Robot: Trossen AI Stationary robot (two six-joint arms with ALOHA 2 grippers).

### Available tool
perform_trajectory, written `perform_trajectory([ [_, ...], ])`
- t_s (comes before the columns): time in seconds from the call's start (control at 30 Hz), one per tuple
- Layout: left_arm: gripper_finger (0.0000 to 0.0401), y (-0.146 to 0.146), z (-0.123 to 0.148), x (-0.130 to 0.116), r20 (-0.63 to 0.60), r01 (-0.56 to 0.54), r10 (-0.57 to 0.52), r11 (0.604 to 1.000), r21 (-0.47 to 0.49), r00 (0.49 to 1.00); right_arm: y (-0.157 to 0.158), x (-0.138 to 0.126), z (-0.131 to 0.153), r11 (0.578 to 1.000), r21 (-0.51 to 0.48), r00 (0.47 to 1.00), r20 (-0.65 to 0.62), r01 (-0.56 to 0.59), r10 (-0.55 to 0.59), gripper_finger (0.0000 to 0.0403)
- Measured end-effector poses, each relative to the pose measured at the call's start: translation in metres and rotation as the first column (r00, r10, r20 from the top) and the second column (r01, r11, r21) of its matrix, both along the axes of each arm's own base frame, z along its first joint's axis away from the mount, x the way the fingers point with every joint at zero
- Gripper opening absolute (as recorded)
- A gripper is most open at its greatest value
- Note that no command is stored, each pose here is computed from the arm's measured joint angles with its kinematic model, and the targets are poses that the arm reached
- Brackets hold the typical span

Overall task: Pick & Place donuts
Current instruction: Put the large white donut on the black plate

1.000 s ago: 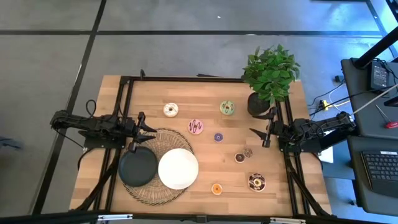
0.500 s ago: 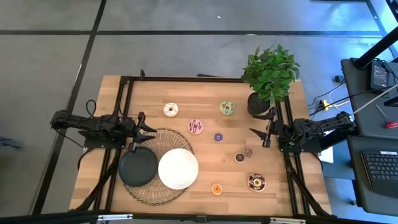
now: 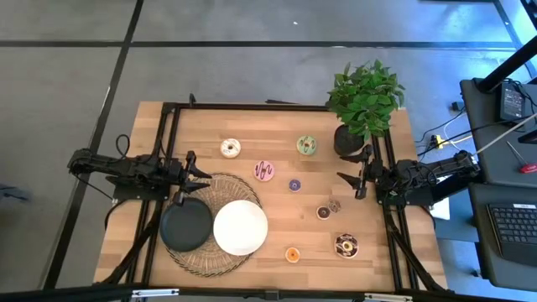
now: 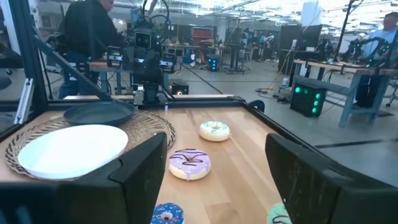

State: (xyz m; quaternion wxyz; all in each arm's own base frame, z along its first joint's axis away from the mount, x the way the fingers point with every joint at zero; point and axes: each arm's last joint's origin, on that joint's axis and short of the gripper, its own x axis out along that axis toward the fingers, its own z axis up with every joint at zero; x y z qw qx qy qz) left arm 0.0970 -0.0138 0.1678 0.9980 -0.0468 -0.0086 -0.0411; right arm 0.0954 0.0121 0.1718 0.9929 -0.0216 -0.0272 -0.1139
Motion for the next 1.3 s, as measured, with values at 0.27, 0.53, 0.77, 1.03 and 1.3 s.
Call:
perform_trajectory([
  [0.27,0.0118,0.001,0.0,0.0,0.006,-0.025,0.025,0.999,0.022,1.0,0.0,0.0,0.003,0.999,-0.033,1.0,0.022,0.011,-0.011,0.0273],
  [0.53,0.012,0.001,0.001,0.0,0.011,-0.026,0.026,0.999,0.018,1.0,0.0,0.0,0.004,1.0,-0.002,0.999,0.041,0.01,-0.009,0.0273],
  [0.77,0.012,0.001,0.016,-0.002,0.156,0.003,0.024,0.985,-0.174,0.987,0.0,0.0,0.004,1.0,0.028,0.999,0.048,0.007,-0.008,0.0273],
  [1.03,0.0118,0.003,0.023,-0.003,0.221,-0.063,0.094,0.987,-0.145,0.971,0.0,0.0,0.004,1.0,0.024,0.999,0.046,0.009,-0.01,0.0273],
  [1.3,0.0119,0.011,0.028,-0.006,0.256,-0.326,0.35,0.936,-0.134,0.901,0.0,0.0,0.004,1.0,0.025,0.999,0.046,0.01,-0.011,0.0273],
])
